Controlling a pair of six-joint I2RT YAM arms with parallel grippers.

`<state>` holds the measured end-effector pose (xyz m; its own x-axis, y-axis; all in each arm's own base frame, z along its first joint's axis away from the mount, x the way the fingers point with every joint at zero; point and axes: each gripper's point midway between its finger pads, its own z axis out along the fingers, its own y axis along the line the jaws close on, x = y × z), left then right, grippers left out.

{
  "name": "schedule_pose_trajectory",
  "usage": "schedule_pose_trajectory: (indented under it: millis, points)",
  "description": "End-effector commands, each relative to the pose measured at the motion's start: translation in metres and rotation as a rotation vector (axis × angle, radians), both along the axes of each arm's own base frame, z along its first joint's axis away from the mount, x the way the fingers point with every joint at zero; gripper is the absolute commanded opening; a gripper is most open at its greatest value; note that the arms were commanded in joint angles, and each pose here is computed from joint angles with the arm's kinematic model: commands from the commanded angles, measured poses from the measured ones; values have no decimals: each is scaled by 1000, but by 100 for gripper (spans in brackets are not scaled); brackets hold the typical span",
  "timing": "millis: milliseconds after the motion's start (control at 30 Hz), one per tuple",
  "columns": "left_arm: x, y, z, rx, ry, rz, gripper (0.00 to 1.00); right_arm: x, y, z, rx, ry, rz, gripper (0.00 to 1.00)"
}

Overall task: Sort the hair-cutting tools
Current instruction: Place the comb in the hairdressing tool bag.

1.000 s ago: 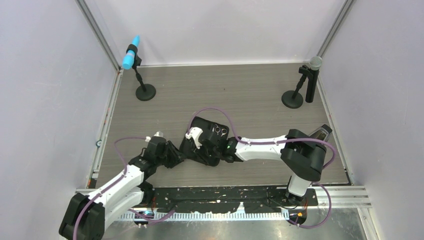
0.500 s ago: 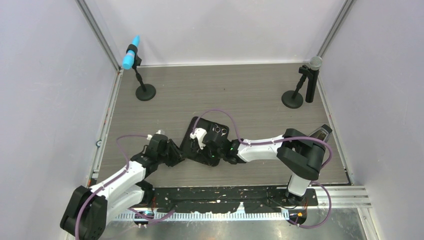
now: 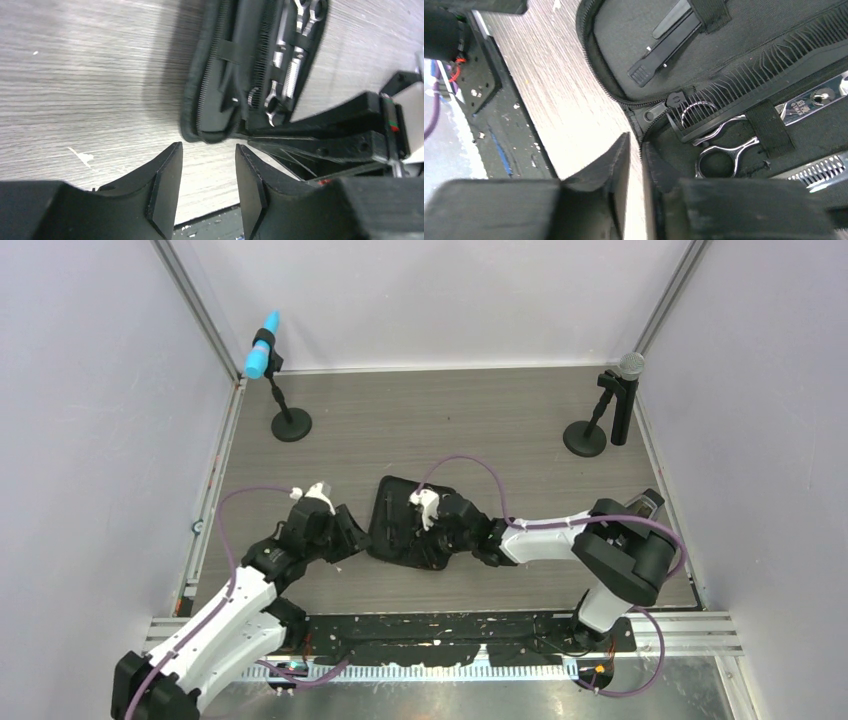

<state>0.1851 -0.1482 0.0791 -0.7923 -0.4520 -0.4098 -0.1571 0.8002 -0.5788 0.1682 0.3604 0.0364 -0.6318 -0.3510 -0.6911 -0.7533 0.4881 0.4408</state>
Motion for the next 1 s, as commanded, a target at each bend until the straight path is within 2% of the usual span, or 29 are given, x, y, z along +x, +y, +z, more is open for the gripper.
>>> schedule_pose_trajectory:
  millis: [0,167,267,433,533,733,967]
  points:
    - [-6,-6,33,101,-109,-147,46,8,8,51,107,-41,-41,32]
    - [-9,-27,47,214,-143,-297,46,31,-27,73,35,-116,-260,43]
    - [-12,-41,41,262,-109,-396,43,45,-55,74,-23,-134,-423,47]
    - [-16,-56,25,348,-40,-536,37,36,-92,50,-167,-8,-605,48]
    - [-17,-61,21,423,-36,-602,36,31,-99,35,-181,80,-696,48]
    - [-20,-78,15,492,-27,-675,36,28,-96,15,-163,157,-759,47]
    - [-24,-95,-4,506,50,-675,28,30,-82,2,-177,194,-747,40]
